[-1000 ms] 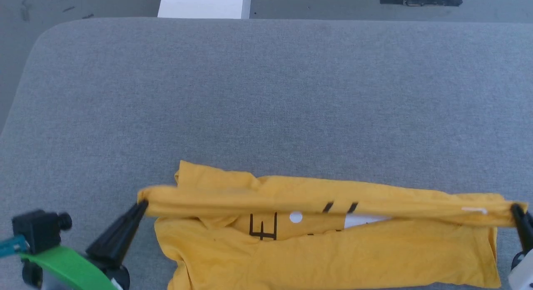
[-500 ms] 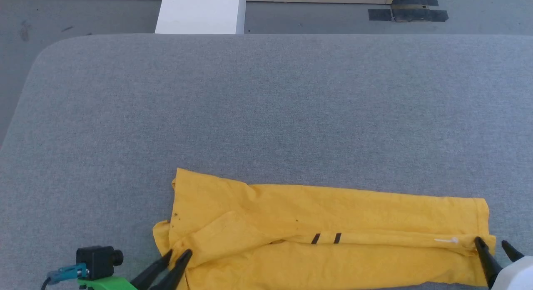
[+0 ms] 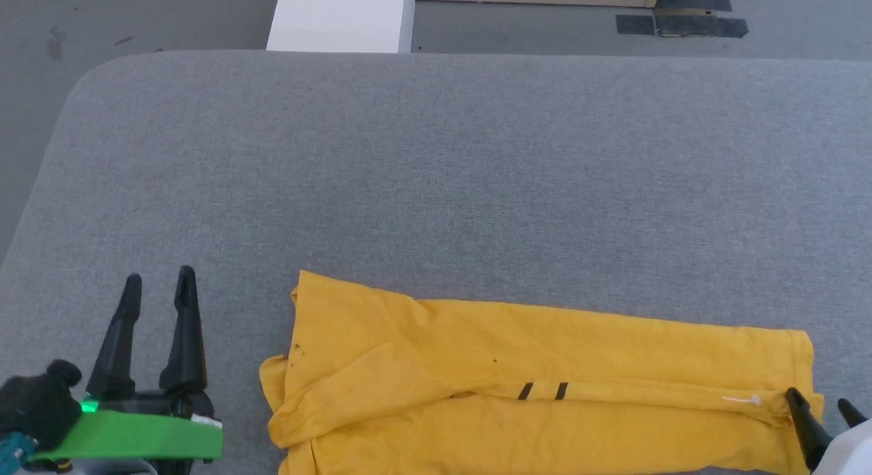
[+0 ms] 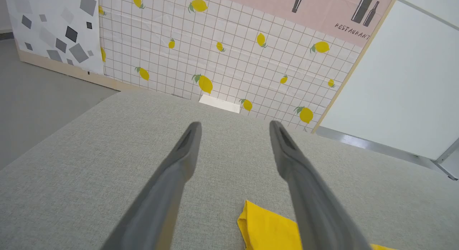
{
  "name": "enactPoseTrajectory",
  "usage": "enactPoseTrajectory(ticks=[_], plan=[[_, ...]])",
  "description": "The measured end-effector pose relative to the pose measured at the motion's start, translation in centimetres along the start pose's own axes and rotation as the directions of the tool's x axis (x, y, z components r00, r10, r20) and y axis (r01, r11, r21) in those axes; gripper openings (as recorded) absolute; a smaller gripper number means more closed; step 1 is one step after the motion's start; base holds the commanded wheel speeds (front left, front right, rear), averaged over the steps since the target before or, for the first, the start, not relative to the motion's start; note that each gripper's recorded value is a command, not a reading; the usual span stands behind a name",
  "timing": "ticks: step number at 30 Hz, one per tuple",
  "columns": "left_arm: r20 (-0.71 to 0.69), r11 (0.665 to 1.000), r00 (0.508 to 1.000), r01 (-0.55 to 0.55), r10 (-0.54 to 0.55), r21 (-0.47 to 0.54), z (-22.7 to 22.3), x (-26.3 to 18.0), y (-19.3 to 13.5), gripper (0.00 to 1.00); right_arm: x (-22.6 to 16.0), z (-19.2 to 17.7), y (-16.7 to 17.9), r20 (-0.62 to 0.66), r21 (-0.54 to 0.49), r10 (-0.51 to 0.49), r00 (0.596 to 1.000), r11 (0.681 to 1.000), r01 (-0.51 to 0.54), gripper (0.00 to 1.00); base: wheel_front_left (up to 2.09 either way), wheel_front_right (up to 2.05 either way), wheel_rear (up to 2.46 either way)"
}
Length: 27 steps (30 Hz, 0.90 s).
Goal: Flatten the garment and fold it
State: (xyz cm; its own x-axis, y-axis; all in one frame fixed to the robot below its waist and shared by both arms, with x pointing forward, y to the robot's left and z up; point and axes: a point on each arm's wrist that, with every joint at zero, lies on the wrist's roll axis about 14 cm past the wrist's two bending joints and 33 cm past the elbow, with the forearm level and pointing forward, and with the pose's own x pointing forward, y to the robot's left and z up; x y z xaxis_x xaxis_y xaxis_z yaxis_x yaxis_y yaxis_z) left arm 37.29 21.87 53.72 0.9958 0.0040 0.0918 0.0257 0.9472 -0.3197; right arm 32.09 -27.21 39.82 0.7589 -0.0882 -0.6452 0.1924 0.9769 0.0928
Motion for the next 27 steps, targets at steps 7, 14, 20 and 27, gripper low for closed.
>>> enactPoseTrajectory(ticks=[7,14,20,27], plan=[[-0.015,0.996,1.000,-0.004,0.006,0.091,-1.1,-1.1,0.7,1.00,1.5,-2.4,0.6,-0.100,0.004,0.008,0.995,1.000,-0.007,1.00,0.00,0.00,0.00],[-0.022,0.986,1.000,0.010,-0.007,0.168,-1.5,-1.5,0.9,1.00,1.8,-3.6,2.0,-0.183,0.050,0.065,0.981,0.997,-0.057,0.00,0.00,0.00,0.00],[-0.026,0.988,1.000,0.010,-0.006,0.154,-1.7,-2.2,0.8,1.00,1.4,-2.5,0.9,-0.145,0.041,0.026,0.989,0.999,-0.021,0.00,0.00,0.00,0.00],[-0.034,0.988,0.999,0.020,-0.015,0.154,-1.9,-2.5,0.6,1.00,0.0,0.8,-5.1,-0.048,-0.013,-0.148,0.988,0.989,0.148,0.00,0.00,0.00,0.00]])
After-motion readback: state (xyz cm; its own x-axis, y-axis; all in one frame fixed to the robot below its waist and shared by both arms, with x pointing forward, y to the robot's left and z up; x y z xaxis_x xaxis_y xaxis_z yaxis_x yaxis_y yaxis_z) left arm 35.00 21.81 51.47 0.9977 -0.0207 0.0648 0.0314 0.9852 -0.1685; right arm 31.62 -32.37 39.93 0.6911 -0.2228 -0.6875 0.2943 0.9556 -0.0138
